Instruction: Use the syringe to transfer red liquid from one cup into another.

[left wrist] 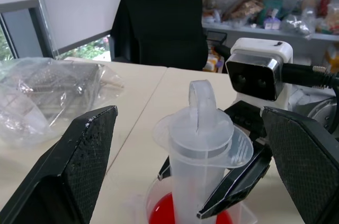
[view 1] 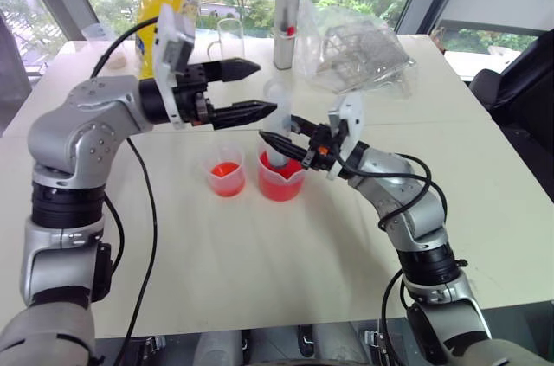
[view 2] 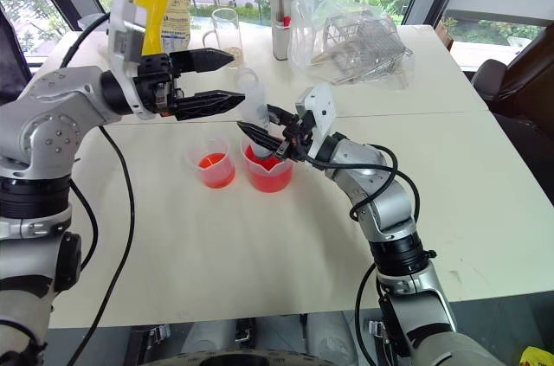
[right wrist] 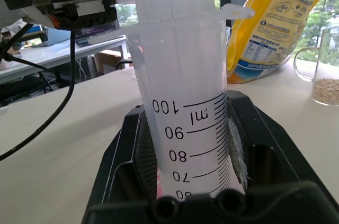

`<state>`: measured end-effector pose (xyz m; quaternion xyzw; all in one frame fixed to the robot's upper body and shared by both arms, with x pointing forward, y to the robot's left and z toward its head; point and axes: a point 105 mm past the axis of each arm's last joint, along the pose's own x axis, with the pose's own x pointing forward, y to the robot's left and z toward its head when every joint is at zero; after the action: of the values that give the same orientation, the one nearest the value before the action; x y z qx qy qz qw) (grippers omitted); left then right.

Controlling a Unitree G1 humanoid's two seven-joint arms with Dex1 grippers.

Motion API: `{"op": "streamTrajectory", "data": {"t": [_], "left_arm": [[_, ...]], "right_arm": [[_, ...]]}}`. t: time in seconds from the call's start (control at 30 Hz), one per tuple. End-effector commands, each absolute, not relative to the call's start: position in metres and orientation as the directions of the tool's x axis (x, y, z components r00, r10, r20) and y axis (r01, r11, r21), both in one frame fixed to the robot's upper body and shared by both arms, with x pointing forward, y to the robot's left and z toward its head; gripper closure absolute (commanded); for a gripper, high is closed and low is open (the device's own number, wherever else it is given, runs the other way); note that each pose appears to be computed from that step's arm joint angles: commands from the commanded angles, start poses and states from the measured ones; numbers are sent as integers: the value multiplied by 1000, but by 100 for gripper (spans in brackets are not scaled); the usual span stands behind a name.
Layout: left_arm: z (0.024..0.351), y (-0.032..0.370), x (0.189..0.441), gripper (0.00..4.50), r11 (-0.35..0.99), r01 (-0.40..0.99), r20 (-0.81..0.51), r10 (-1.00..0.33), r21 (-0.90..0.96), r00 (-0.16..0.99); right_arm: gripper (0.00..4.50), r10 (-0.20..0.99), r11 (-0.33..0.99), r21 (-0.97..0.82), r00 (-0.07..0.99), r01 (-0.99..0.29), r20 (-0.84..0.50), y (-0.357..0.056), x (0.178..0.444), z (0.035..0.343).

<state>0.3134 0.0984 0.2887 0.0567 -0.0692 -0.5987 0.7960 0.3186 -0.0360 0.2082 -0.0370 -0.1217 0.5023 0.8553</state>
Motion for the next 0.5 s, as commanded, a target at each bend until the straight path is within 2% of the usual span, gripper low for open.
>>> {"op": "streamTrajectory", "data": {"t": [0.03, 0.17, 0.2, 0.27, 0.43, 0.47, 0.5], "left_arm": [[298, 92, 311, 0, 266, 939, 54, -964, 219, 260], [297, 89, 312, 0, 261, 942, 55, -965, 212, 255], [296, 88, 312, 58, 258, 943, 54, -966, 210, 253], [295, 86, 311, 139, 251, 946, 52, -968, 205, 245], [293, 84, 309, 404, 240, 950, 47, -971, 201, 235], [293, 84, 308, 447, 235, 952, 44, -972, 198, 230], [292, 83, 307, 447, 230, 953, 42, -973, 196, 226]], "right_arm": [[308, 875, 477, -232, 435, -847, 211, -34, 312, 220], [308, 878, 473, -238, 431, -848, 210, -33, 311, 220], [308, 878, 473, -239, 430, -848, 210, -33, 310, 220], [308, 878, 472, -240, 430, -848, 209, -33, 310, 220], [308, 878, 472, -240, 430, -848, 209, -32, 309, 219], [308, 878, 472, -240, 430, -848, 209, -32, 309, 219], [308, 878, 472, -240, 430, -848, 209, -32, 309, 219]]}}
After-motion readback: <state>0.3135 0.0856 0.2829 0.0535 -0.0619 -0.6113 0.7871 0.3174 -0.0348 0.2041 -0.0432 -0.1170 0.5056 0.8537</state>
